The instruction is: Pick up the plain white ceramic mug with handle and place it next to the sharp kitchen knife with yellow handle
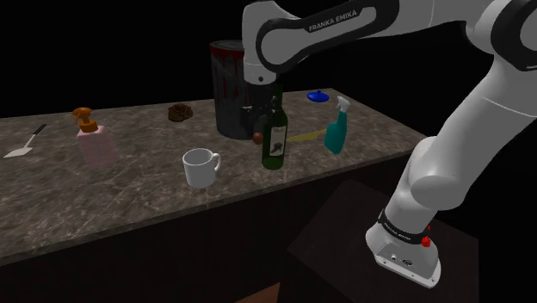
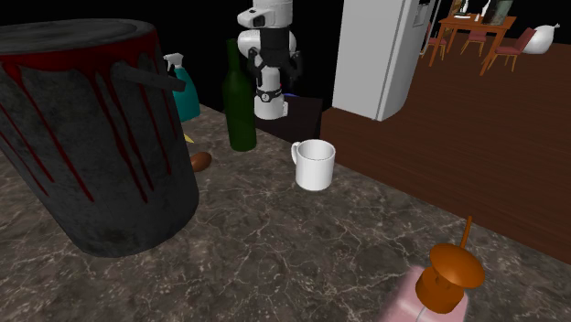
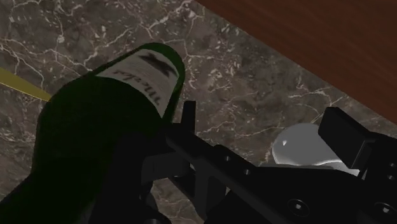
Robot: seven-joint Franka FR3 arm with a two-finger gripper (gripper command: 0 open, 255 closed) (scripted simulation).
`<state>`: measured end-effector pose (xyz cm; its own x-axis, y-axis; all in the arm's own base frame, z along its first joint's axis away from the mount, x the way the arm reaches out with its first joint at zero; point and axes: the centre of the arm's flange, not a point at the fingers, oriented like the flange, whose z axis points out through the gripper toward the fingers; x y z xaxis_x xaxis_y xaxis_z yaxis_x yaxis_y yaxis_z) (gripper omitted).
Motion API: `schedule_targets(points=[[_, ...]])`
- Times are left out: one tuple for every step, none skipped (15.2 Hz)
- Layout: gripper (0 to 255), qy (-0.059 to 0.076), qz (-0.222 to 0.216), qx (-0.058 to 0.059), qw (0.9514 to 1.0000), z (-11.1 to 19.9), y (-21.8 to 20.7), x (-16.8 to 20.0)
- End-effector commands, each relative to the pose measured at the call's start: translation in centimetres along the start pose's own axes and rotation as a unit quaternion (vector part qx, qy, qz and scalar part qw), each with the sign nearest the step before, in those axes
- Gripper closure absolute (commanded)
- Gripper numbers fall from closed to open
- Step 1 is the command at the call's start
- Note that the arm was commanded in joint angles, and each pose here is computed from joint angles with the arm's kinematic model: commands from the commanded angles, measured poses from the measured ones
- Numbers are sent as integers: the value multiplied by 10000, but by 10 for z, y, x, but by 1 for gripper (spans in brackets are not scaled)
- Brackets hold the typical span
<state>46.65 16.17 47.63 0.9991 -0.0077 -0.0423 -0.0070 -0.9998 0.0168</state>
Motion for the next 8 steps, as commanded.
schedule_targets(points=[[0,-12,-3,6,10000,10,-19,15],[0,-17,-7,6,10000,14,-29,23],[0,-21,-11,6,10000,18,-39,31],[0,-26,-15,6,10000,22,-49,39],[0,-31,-20,6,10000,26,-58,47],[0,-36,-24,6,10000,30,-68,55],[0,-41,-28,6,10000,34,-78,63],[0,-46,-32,6,10000,38,-88,72]])
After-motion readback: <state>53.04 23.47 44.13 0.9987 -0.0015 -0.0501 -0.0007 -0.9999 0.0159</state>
